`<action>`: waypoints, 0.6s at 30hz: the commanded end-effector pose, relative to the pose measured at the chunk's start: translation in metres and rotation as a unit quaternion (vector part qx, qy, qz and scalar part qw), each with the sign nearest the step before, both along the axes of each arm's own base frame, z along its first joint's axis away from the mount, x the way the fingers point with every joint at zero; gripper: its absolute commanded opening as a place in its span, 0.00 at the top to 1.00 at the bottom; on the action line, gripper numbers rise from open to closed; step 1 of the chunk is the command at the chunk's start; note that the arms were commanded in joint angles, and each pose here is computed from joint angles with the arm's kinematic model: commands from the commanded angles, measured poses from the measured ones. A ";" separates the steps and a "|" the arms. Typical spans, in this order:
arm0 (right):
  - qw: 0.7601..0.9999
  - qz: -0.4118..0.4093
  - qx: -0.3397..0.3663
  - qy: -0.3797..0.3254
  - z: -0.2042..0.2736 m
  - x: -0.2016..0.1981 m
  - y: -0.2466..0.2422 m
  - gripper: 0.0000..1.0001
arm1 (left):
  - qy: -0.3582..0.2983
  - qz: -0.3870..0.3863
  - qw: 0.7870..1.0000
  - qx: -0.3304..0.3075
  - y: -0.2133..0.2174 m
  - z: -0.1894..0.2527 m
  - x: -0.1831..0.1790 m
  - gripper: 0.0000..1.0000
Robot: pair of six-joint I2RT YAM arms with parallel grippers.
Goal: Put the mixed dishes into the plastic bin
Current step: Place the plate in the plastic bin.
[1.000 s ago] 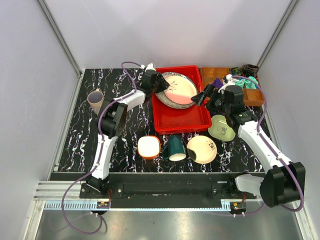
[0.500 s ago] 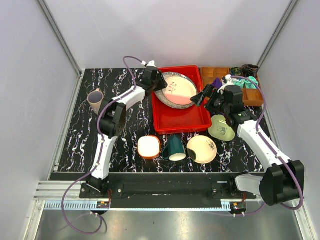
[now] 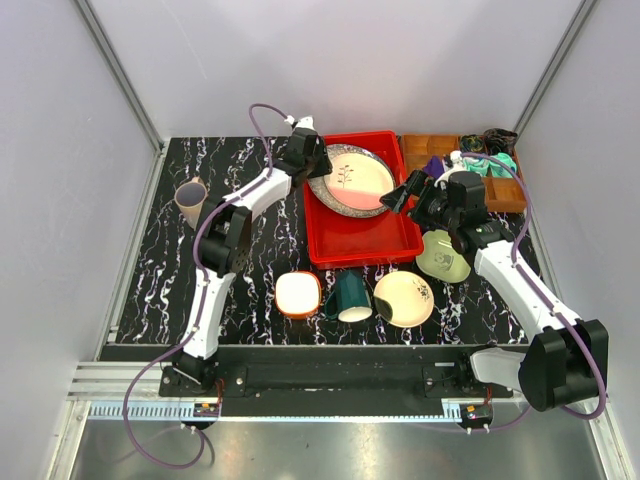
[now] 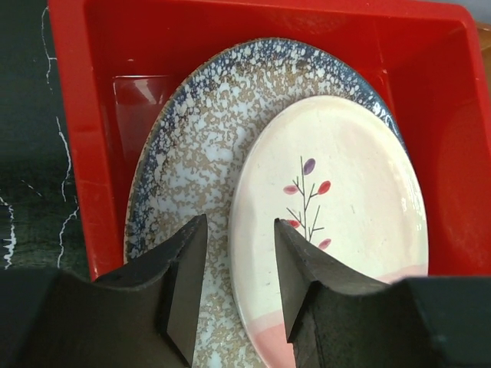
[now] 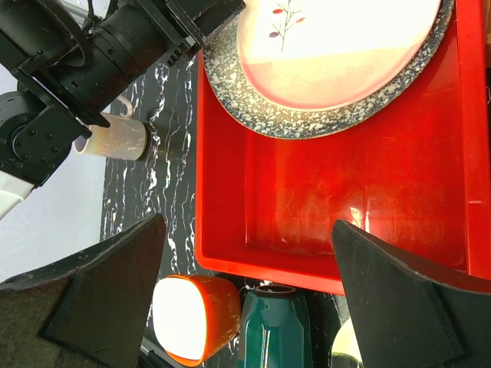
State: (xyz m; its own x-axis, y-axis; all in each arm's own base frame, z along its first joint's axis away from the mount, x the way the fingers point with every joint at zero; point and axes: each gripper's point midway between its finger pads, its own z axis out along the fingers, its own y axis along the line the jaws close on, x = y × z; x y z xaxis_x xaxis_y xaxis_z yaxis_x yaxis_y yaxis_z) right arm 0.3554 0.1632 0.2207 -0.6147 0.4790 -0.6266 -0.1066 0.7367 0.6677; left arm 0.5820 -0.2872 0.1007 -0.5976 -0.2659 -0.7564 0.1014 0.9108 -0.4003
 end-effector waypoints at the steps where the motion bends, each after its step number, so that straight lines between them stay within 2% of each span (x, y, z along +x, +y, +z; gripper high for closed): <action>1: 1.000 0.006 0.009 -0.016 0.007 0.003 0.003 0.00 | -0.075 -0.001 0.997 0.008 0.008 0.082 -0.002 0.55; 3: 1.000 0.006 0.007 -0.018 0.007 0.003 0.002 0.00 | -0.080 -0.003 0.997 0.020 0.014 0.090 -0.010 0.52; 4: 1.000 0.006 0.007 -0.017 0.006 0.003 0.002 0.00 | -0.096 -0.001 0.995 0.014 0.018 0.113 -0.017 0.50; 5: 1.000 0.004 0.005 -0.014 0.004 0.003 0.001 0.00 | -0.088 -0.004 0.996 0.024 0.022 0.106 -0.024 0.49; 8: 1.000 -0.002 -0.003 -0.012 0.000 0.003 -0.001 0.00 | -0.091 -0.015 0.996 0.020 0.029 0.122 -0.045 0.42; 10: 1.000 -0.013 -0.010 -0.009 -0.003 0.002 -0.006 0.00 | -0.066 -0.029 0.997 0.015 0.031 0.113 -0.060 0.37; 11: 1.000 -0.017 -0.015 -0.005 -0.006 0.000 -0.008 0.00 | -0.072 -0.033 0.997 0.006 0.034 0.125 -0.067 0.37; 13: 0.999 -0.035 -0.028 -0.004 -0.011 -0.001 -0.016 0.00 | -0.055 -0.037 0.998 0.004 0.041 0.113 -0.083 0.36; 14: 0.999 -0.038 -0.035 0.000 -0.014 -0.004 -0.019 0.00 | -0.066 -0.037 0.997 0.000 0.045 0.126 -0.092 0.36; 16: 0.998 -0.053 -0.045 0.002 -0.018 -0.007 -0.026 0.00 | -0.055 -0.035 0.998 0.001 0.052 0.113 -0.109 0.36; 18: 0.995 -0.075 -0.059 0.010 -0.023 -0.011 -0.036 0.00 | -0.064 -0.034 0.997 -0.005 0.059 0.125 -0.125 0.36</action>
